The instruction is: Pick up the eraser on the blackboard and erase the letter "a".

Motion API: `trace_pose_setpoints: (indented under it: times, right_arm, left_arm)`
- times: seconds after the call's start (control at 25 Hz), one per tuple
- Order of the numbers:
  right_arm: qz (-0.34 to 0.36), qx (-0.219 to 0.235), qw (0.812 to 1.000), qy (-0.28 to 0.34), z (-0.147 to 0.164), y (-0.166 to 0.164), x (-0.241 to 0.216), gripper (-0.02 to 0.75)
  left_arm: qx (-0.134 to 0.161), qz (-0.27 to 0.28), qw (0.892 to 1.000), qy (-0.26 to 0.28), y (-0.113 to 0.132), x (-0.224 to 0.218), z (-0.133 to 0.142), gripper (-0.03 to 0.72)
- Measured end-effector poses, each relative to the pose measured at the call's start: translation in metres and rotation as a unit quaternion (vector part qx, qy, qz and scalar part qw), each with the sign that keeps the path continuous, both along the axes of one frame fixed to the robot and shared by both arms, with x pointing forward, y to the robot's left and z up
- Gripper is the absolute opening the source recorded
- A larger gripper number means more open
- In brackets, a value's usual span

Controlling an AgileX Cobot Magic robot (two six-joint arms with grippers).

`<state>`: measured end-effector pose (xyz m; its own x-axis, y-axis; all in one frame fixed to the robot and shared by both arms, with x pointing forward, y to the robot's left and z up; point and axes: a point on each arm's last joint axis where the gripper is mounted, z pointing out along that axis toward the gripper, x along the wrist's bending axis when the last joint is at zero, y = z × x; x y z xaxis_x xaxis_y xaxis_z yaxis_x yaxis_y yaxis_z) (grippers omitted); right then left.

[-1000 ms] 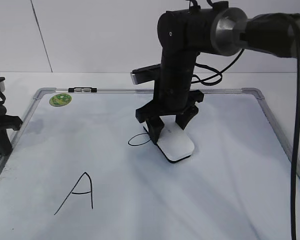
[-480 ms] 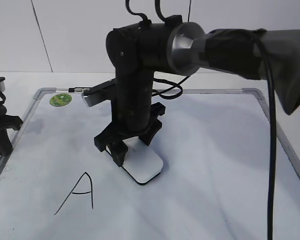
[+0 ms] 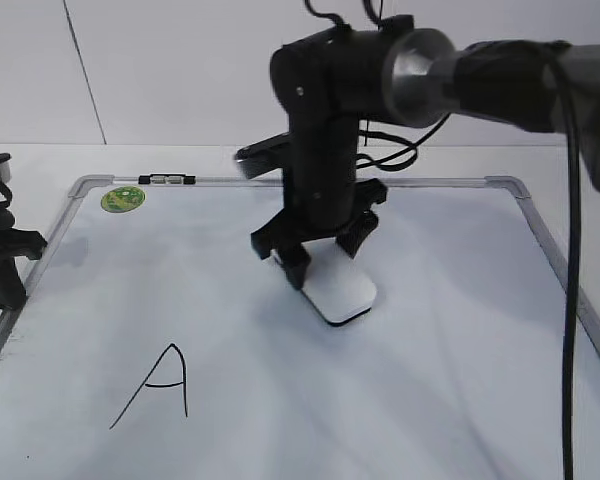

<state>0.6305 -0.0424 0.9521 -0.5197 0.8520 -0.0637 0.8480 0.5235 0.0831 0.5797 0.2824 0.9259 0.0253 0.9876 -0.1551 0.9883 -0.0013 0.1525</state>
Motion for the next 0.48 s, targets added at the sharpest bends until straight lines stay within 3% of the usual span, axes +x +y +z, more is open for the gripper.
trace_pose_setpoints:
  times: [0.2, 0.48]
  right_arm:
    - [-0.045, -0.001, 0.999, -0.003, 0.001, -0.036, 0.022, 0.573]
    - [-0.05, 0.01, 0.999, -0.004, 0.006, -0.042, 0.024, 0.573]
  left_arm:
    - [0.0, 0.0, 1.0, 0.0, 0.0, 0.0, 0.0, 0.033]
    - [0.0, 0.0, 1.0, -0.001, 0.0, 0.0, 0.0, 0.031]
